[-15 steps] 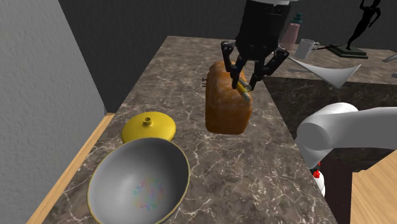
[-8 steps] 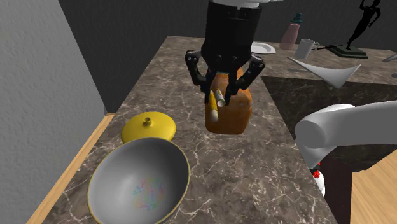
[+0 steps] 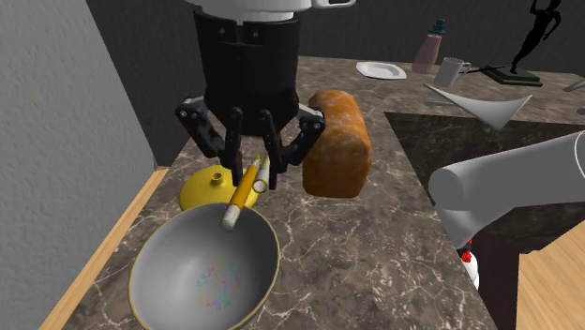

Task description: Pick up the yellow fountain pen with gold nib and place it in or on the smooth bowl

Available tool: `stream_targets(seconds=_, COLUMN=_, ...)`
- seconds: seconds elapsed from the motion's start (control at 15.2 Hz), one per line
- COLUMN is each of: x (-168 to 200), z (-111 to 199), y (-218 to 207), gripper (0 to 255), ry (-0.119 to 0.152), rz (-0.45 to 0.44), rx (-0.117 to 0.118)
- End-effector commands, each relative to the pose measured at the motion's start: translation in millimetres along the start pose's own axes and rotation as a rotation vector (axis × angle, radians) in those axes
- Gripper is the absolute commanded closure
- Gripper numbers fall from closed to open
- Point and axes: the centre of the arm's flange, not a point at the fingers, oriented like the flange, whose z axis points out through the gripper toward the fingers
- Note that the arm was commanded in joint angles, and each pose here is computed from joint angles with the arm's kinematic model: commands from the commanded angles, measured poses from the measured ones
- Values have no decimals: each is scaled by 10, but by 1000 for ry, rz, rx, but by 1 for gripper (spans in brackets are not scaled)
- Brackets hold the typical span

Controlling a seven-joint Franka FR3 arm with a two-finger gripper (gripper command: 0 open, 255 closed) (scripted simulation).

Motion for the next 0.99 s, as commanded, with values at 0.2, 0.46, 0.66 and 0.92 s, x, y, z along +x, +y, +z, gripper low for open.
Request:
stream_targets(seconds=0.2, x=-435, z=-16, y=-458, gripper=255, ry=-2, rz=1, rx=1)
stream_targets(seconds=0.46, x=-512, z=142, y=-533, gripper=255, ry=-2, rz=1, rx=1)
stream_targets(seconds=0.66, x=-514, z=300, y=-528, gripper=255, ry=-2, rz=1, rx=1)
stream_targets(seconds=0.92, x=-516, z=511, y=-521, gripper=255, ry=-2, rz=1, rx=1)
